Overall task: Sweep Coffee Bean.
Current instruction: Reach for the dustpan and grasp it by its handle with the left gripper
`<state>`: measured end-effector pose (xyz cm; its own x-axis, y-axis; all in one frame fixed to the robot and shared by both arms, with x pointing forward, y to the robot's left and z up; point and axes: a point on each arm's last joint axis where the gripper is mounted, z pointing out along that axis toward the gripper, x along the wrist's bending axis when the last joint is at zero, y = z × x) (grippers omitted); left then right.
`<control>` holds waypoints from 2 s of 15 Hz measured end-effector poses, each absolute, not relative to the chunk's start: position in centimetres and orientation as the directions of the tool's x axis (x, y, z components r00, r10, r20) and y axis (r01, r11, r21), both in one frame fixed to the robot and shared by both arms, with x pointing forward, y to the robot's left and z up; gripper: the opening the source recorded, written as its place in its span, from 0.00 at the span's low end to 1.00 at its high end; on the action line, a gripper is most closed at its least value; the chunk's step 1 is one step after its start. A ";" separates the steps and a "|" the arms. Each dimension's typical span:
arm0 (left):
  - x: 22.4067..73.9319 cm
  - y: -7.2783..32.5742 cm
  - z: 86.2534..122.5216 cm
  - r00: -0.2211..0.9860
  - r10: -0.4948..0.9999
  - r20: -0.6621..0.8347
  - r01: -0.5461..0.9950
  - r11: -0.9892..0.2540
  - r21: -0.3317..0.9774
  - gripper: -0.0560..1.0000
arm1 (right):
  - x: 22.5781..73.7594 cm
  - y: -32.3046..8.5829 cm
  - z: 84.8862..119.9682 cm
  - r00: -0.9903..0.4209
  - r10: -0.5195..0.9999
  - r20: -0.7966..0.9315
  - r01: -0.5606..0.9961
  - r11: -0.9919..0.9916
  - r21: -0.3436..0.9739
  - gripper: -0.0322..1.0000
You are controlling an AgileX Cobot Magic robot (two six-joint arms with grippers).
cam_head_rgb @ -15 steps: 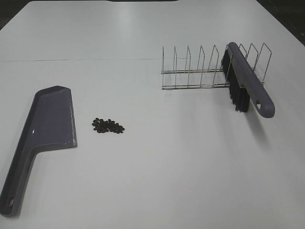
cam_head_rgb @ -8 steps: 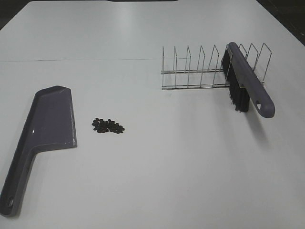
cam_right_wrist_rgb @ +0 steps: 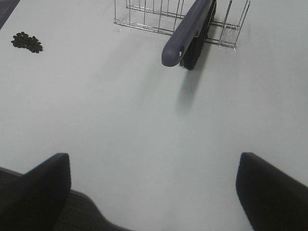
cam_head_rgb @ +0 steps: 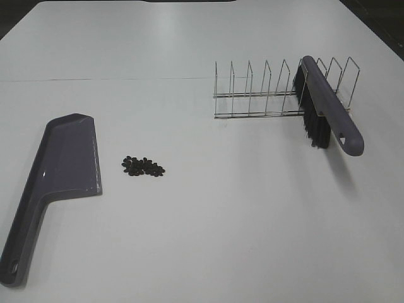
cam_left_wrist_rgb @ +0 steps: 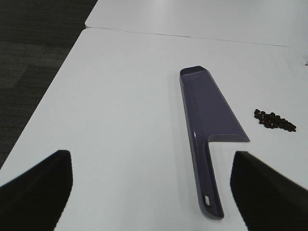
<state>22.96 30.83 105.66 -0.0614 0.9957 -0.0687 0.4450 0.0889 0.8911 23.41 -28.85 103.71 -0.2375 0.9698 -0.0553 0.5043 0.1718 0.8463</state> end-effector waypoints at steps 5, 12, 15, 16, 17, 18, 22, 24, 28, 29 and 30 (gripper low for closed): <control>23.0 30.8 105.7 -0.062 0.996 -0.068 0.447 0.089 0.890 0.82 | 23.4 -28.9 103.7 -0.227 0.973 -0.040 0.509 0.154 0.847 0.81; 26.6 30.6 105.4 -0.074 0.996 -0.041 0.639 0.079 0.765 0.82 | 23.4 -28.9 103.7 -0.227 0.973 -0.040 0.509 0.154 0.847 0.81; 28.3 30.5 105.0 -0.078 0.997 -0.028 0.718 0.075 0.692 0.82 | 23.4 -28.9 103.7 -0.227 0.973 -0.040 0.509 0.154 0.847 0.80; 28.7 30.5 104.9 -0.078 0.997 -0.024 0.736 0.074 0.672 0.82 | 23.4 -28.9 103.7 -0.227 0.973 -0.040 0.509 0.154 0.847 0.80; 29.1 30.5 104.8 -0.081 0.996 -0.023 0.753 0.076 0.654 0.82 | 23.4 -28.9 103.7 -0.227 0.973 -0.040 0.509 0.154 0.847 0.80; 29.5 30.5 104.6 -0.089 0.996 -0.025 0.771 0.085 0.631 0.82 | 23.4 -28.9 103.7 -0.227 0.973 -0.040 0.509 0.154 0.847 0.80; 31.7 30.4 103.6 -0.140 0.990 -0.031 0.850 0.136 0.510 0.82 | 23.4 -28.9 103.7 -0.227 0.973 -0.040 0.509 0.154 0.847 0.80; 32.7 30.3 103.0 -0.154 0.988 -0.020 0.884 0.147 0.443 0.82 | 23.4 -28.9 103.7 -0.227 0.973 -0.040 0.509 0.154 0.847 0.80; 35.3 30.1 101.7 -0.202 0.979 -0.015 0.929 0.196 0.313 0.82 | 23.4 -28.9 103.7 -0.227 0.973 -0.040 0.509 0.154 0.847 0.80; 36.1 30.1 101.5 -0.211 0.977 -0.016 0.935 0.207 0.288 0.82 | 23.4 -28.9 103.7 -0.227 0.973 -0.040 0.509 0.154 0.847 0.80; 38.1 29.9 101.0 -0.216 0.976 -0.016 0.943 0.212 0.257 0.82 | 23.4 -28.9 103.7 -0.227 0.973 -0.040 0.509 0.154 0.847 0.80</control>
